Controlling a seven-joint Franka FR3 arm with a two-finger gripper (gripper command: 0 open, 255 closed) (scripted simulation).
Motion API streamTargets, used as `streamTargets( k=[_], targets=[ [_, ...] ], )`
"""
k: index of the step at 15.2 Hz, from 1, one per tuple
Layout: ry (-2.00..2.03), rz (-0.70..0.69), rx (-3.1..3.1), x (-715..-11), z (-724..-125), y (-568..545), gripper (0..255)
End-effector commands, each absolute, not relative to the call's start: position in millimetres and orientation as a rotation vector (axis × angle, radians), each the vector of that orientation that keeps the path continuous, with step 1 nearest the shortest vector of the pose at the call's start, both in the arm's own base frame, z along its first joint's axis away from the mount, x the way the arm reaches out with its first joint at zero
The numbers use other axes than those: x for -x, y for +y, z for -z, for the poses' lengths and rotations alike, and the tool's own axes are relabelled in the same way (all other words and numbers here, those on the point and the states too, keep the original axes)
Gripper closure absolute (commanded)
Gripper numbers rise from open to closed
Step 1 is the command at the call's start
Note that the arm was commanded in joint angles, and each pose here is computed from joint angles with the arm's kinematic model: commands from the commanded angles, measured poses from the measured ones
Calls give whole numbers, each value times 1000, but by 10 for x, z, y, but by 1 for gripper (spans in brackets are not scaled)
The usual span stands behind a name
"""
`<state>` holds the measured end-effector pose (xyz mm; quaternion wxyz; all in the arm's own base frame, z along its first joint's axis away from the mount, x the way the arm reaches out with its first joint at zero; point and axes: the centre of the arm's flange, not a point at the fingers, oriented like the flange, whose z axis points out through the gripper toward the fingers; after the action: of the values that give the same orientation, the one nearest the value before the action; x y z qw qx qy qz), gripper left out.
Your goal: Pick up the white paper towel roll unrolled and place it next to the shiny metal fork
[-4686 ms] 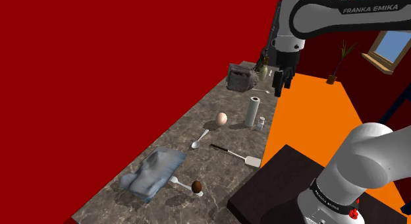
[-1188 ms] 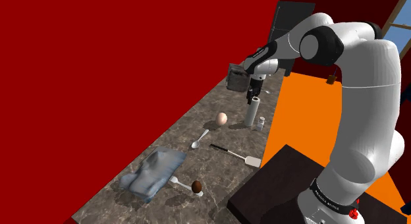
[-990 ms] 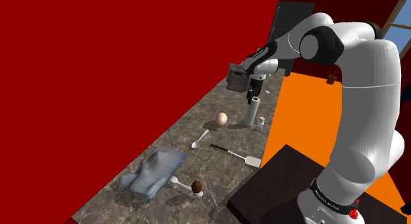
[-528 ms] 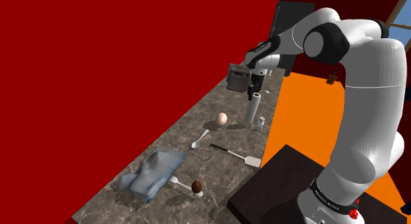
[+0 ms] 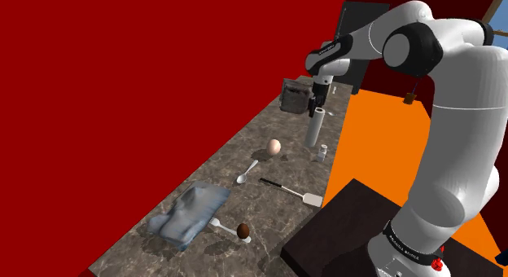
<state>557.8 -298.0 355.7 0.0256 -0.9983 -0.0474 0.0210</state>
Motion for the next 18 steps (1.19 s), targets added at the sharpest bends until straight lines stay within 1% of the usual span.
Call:
streamTargets(
  k=[1, 18],
  targets=[
    [-147, -65, 3086, -5583, -3668, -2986, 255],
    [-147, -65, 3086, -5583, -4565, -2986, 255]
  ],
)
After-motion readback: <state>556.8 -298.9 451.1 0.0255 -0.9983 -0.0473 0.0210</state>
